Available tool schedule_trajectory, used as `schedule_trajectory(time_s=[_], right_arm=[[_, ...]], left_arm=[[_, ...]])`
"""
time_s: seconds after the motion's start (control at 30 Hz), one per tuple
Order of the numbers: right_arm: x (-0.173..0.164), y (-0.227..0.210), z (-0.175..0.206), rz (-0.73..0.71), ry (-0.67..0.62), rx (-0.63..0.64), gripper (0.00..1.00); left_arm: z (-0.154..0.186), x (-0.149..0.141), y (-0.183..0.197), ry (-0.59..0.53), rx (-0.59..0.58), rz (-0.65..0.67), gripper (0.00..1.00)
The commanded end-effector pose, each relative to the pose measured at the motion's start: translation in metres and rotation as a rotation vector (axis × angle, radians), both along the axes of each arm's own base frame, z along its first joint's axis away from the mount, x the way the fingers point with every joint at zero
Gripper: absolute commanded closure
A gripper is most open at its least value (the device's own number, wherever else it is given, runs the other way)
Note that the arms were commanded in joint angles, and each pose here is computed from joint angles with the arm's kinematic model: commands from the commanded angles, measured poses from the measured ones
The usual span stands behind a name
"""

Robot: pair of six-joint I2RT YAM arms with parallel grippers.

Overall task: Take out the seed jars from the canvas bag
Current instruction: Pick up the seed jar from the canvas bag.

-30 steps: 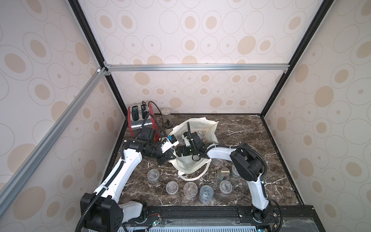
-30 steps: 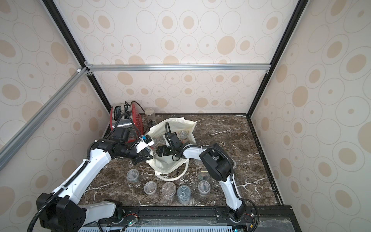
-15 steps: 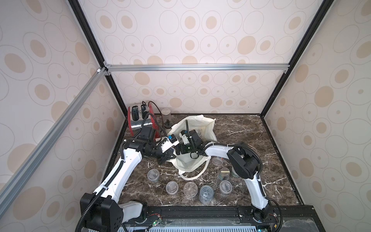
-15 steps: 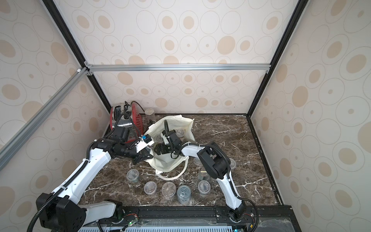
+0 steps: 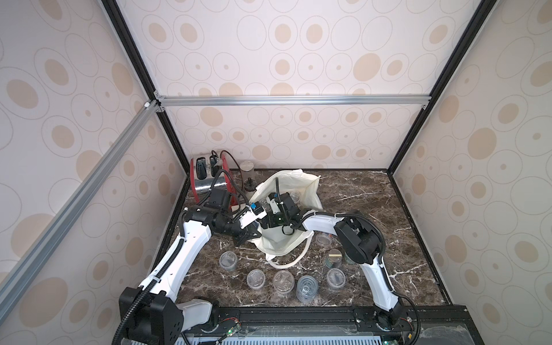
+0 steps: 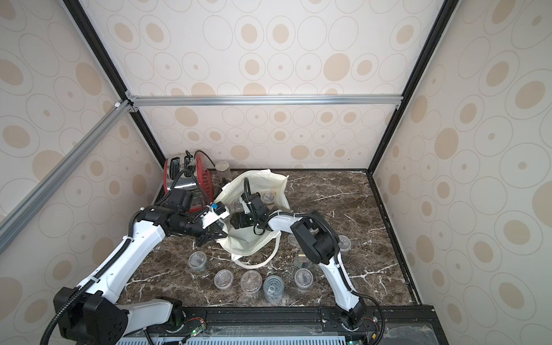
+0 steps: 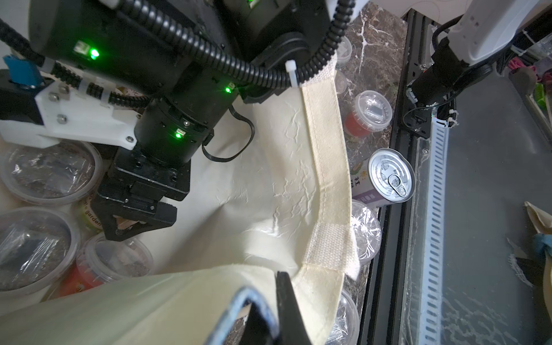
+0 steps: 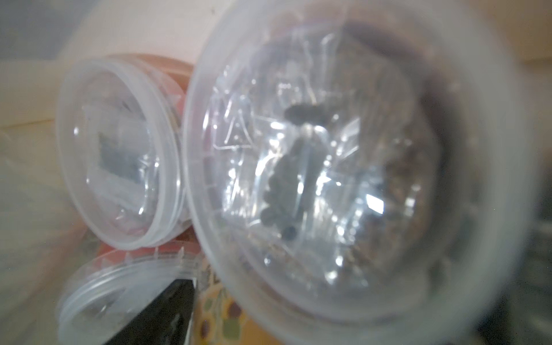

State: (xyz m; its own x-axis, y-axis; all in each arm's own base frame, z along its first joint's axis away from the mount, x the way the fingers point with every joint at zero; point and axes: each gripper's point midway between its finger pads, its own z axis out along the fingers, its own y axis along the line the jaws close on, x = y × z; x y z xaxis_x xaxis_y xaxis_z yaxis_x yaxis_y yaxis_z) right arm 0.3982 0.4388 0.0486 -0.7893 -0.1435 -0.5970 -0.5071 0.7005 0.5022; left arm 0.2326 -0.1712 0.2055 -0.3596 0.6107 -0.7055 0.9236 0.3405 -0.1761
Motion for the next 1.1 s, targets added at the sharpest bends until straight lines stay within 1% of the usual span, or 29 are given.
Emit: schedule_trajectory(time_s=[0.0,0.17,0.4,0.57,0.8,0.93,1.07], right_arm=[[-0.002,0.001,0.005,0.005,0.009,0.033,0.18],[-0.010,-0.008,0.029,-0.016,0.002,0.049,0.20],[-0.026,-0.022,0.083,-0.055,0.005,0.144,0.23],[-0.046,-0.033,0.116,-0.045,0.030,0.187,0.24],[-0.075,-0.062,0.139,-0.043,0.041,0.144,0.24],[-0.089,-0.085,0.144,-0.057,0.041,0.072,0.25],[-0.104,-0.103,0.166,-0.064,0.021,0.061,0.25]], left_arm=[[0.017,-0.008,-0.006,-0.030,-0.047,-0.045,1.00],[0.015,-0.009,-0.006,-0.030,-0.040,-0.050,1.00],[0.009,-0.004,-0.003,-0.028,-0.021,-0.028,1.00],[0.014,0.011,-0.001,-0.053,-0.001,0.033,1.00],[0.015,0.017,-0.001,-0.051,-0.001,0.047,1.00],[0.014,0.016,-0.002,-0.048,-0.005,0.035,1.00],[0.015,0.019,-0.002,-0.051,-0.003,0.052,1.00]])
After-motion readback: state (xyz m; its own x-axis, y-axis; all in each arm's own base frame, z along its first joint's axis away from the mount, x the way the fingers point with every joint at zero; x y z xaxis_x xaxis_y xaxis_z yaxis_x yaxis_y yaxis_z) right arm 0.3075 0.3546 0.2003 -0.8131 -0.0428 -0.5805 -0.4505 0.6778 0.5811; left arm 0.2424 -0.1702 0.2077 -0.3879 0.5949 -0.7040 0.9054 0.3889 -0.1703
